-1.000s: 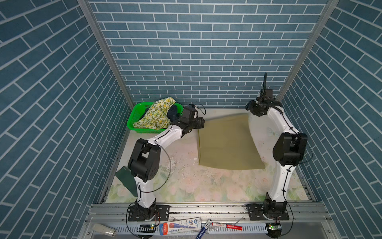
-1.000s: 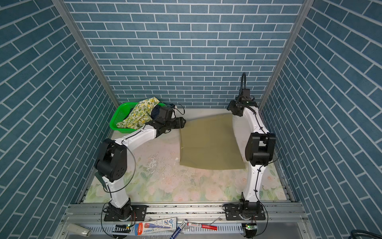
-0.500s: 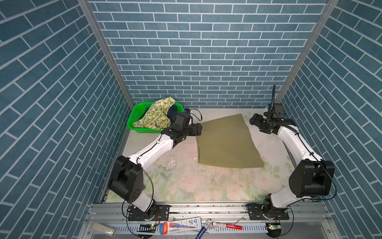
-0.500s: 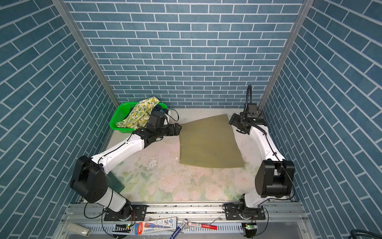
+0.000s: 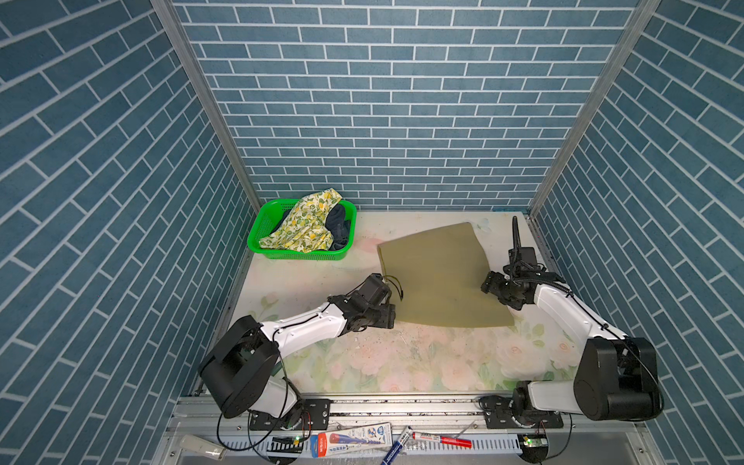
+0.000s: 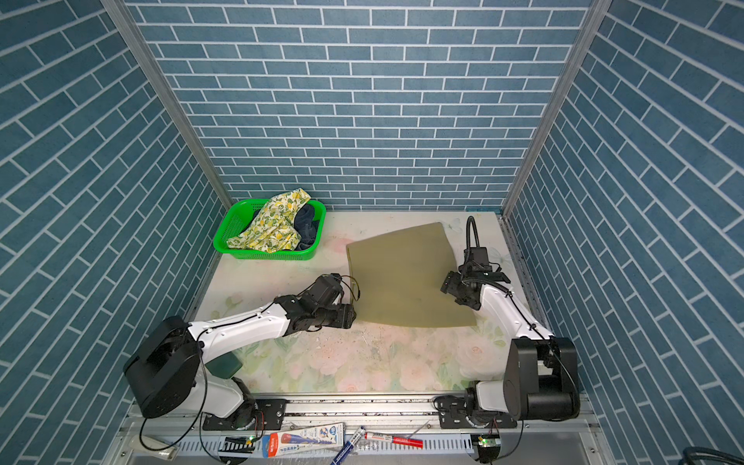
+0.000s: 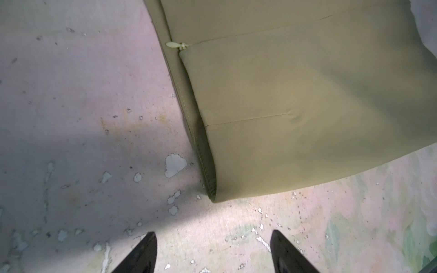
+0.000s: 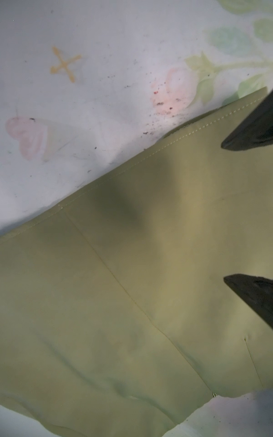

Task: Fold and stack skirts
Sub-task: Rotate the skirt at the center of the table.

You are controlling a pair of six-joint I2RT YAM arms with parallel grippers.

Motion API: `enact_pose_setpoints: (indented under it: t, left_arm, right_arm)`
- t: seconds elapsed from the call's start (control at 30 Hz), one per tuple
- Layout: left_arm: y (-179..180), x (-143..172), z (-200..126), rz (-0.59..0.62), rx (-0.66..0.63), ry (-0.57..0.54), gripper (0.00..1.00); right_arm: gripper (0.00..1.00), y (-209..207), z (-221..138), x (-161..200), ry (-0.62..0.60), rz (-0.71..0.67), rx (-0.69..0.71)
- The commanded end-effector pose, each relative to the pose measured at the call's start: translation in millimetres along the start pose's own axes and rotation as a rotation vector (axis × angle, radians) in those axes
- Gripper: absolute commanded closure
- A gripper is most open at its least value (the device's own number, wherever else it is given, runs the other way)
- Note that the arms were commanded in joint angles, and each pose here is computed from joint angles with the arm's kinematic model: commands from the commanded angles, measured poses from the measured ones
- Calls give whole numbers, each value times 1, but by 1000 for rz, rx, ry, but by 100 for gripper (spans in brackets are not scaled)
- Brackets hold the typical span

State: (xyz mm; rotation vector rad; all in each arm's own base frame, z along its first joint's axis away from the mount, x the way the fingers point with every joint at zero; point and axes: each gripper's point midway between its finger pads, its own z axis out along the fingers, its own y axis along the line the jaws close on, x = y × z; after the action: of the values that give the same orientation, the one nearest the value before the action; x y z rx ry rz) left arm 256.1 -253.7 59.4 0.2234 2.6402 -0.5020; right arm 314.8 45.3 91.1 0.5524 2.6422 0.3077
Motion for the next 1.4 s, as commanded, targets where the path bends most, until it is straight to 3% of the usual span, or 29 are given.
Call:
enact_pose_setpoints:
  t: [0.0, 0.13, 0.2, 0.33, 0.4, 0.67, 1.07, 1.37]
  left_arm:
    - [-16, -10, 13, -24, 37, -19, 26]
    - [-25, -11, 29, -16, 41, 1, 33]
    - [-25, -7, 39, -14, 35, 26, 42]
    - [-17, -4, 45, -6, -10, 45, 87]
    - [-11, -7, 38, -2, -35, 33, 100]
    - [24, -5, 13, -43, -83, 12, 100]
    - [41, 40, 4, -84, -64, 81, 100]
    - [20, 66, 6, -34, -50, 127, 100]
  right_arm:
    - [18, -4, 0, 8, -5, 33, -2]
    - [19, -6, 2, 12, 5, 29, 3]
    - [18, -6, 2, 11, 5, 29, 3]
    - [18, -4, -1, 7, -9, 29, -4]
    - [18, -3, -1, 6, -10, 26, -1]
    - [18, -9, 1, 9, -1, 14, 27]
    - [18, -3, 11, 10, 30, -6, 19]
    - [18, 30, 39, -35, 10, -15, -42]
